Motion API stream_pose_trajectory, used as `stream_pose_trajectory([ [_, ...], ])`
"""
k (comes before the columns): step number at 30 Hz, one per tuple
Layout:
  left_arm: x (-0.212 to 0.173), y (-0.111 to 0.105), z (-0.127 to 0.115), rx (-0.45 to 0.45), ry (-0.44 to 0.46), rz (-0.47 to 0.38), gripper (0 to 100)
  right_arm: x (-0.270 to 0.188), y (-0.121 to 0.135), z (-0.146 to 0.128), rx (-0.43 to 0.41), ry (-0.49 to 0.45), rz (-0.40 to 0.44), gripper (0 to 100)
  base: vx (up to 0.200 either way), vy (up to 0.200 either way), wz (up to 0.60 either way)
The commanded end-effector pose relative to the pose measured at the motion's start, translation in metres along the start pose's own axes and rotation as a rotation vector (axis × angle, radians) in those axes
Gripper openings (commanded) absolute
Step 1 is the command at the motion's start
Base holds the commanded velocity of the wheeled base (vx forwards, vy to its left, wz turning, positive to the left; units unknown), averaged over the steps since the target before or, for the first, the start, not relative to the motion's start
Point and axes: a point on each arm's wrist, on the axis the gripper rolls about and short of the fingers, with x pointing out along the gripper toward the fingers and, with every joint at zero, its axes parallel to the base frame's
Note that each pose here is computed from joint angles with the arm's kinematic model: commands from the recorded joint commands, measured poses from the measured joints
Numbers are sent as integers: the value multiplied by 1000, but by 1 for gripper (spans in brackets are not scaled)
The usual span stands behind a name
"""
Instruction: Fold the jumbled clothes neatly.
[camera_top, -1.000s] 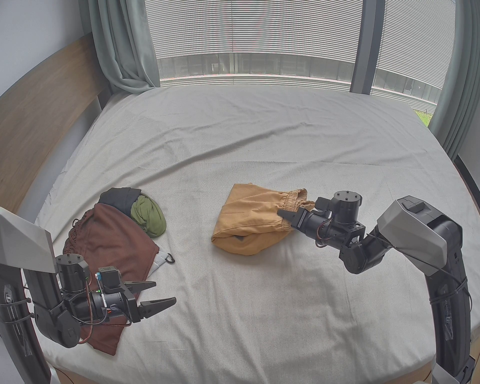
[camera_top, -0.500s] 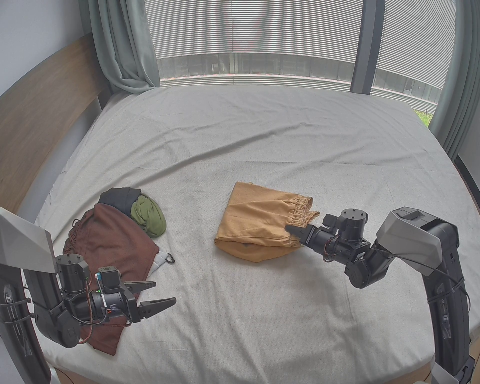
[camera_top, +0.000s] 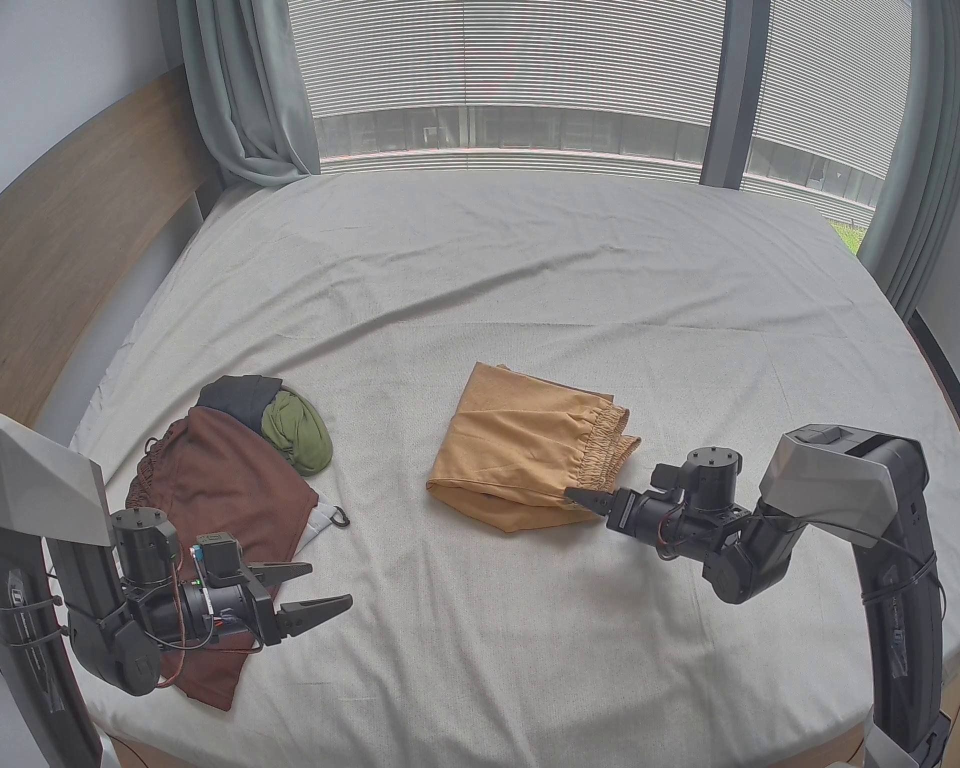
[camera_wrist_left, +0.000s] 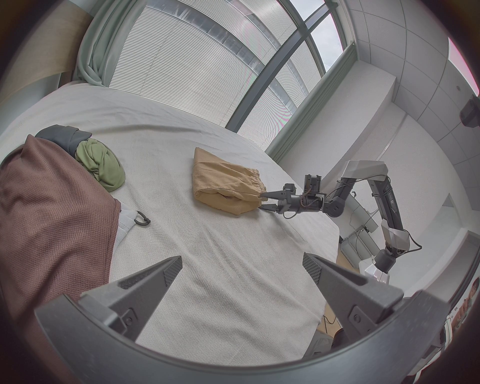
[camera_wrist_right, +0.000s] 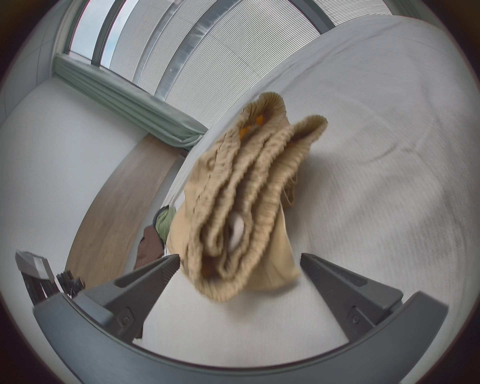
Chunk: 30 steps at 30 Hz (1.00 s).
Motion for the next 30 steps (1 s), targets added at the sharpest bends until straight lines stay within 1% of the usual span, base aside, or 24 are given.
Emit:
stream_pose_trajectory([
  [1, 0, 0, 0, -1, 0, 1, 100, -18, 27, -10, -40, 46, 31, 100, 0, 0, 0],
  [3, 0, 1, 0, -1, 0, 1, 100, -23, 40, -13, -49, 60, 52, 100, 0, 0, 0],
  [4, 0, 1, 0, -1, 0, 1, 100, -23, 40, -13, -49, 60, 52, 100, 0, 0, 0],
  [5, 0, 1, 0, -1, 0, 1, 100, -26, 53, -15, -62, 67, 79, 100, 0, 0, 0],
  [6, 0, 1, 0, -1, 0, 1, 100, -26, 53, -15, -62, 67, 79, 100, 0, 0, 0],
  [7, 1, 0, 0, 0, 0, -1, 100, -27, 65, -11, -76, 56, 108, 100, 0, 0, 0],
  [8, 1, 0, 0, 0, 0, -1, 100, -27, 67, -11, -79, 53, 113, 100, 0, 0, 0],
  [9, 0, 1, 0, -1, 0, 1, 100, -28, 77, -3, -89, 30, 147, 100, 0, 0, 0],
  [10, 0, 1, 0, -1, 0, 1, 100, -28, 77, -3, -89, 30, 147, 100, 0, 0, 0],
  [11, 0, 1, 0, -2, 1, 1, 100, -28, 83, 7, -87, 6, 171, 100, 0, 0, 0],
  [12, 1, 1, -1, -4, 3, 1, 100, -26, 85, 12, -83, -8, 177, 100, 0, 0, 0],
  [18, 2, 2, -3, -10, 8, 1, 100, -15, 93, 34, -53, -66, 217, 100, 0, 0, 0],
  [19, 2, 2, -3, -10, 8, 1, 100, -9, 92, 39, -46, -82, 223, 100, 0, 0, 0],
  [21, 1, 2, -2, -9, 7, 2, 100, -1, 85, 38, -41, -83, 216, 100, 0, 0, 0],
  [22, 1, 2, -2, -10, 6, 4, 100, 7, 72, 35, -32, -79, 197, 100, 0, 0, 0],
  [26, 1, 3, -2, -8, 3, 6, 100, 21, 41, 27, -15, -68, 140, 100, 0, 0, 0],
  [28, 1, 3, -2, -8, 3, 6, 100, 26, 27, 23, -14, -66, 117, 100, 0, 0, 0],
  [30, 1, 3, -2, -9, 4, 6, 100, 26, 20, 21, -16, -65, 105, 100, 0, 0, 0],
])
